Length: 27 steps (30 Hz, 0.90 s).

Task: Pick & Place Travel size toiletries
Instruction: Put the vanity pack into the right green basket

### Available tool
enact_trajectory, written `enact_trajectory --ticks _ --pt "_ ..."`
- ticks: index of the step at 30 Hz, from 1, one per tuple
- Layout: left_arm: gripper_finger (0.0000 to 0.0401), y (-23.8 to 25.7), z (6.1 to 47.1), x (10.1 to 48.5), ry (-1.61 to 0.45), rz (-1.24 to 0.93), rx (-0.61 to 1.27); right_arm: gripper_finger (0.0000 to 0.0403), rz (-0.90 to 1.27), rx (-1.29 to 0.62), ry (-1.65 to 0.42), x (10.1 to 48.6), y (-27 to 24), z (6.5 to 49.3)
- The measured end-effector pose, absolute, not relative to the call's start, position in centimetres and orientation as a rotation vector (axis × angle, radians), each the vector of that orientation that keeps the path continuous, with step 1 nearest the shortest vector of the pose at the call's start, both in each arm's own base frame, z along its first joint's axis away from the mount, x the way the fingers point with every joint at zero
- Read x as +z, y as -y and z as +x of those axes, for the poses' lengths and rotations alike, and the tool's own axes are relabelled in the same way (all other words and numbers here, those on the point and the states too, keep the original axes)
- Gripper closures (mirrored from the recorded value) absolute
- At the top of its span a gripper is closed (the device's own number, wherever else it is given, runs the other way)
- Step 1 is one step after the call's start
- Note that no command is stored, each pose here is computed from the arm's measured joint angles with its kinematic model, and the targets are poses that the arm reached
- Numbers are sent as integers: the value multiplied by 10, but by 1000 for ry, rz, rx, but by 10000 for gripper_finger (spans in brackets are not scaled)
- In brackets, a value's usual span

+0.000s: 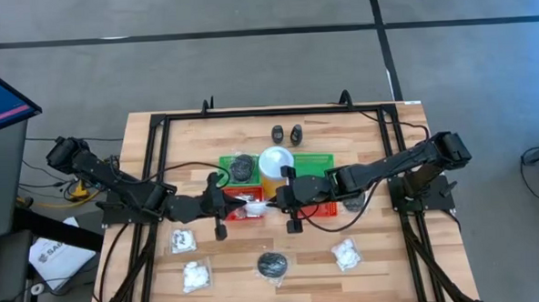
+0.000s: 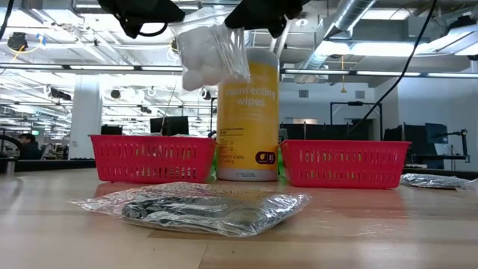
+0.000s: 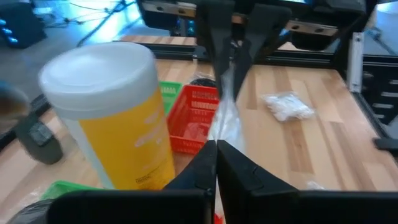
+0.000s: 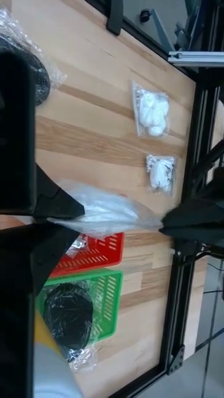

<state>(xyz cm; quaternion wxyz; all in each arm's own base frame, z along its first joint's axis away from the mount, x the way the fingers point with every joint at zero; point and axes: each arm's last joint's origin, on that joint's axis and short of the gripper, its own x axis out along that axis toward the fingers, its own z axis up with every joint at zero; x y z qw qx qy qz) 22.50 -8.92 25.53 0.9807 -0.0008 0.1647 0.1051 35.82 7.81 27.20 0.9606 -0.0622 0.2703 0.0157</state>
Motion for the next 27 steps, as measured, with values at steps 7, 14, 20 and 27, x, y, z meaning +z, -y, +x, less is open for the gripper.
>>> enact_trajectory --ticks 7,14,20,27 --pt "354 88 225 256 -325 4 243 402 -125 25 -557 279 -77 351" --pt "317 88 225 256 -325 4 243 402 -109 7 -575 295 -74 334" --pt "313 88 225 255 -325 5 244 403 -121 -71 -636 298 -75 319" --pt "313 88 225 255 -325 2 244 403 -113 -168 -701 300 -77 300"
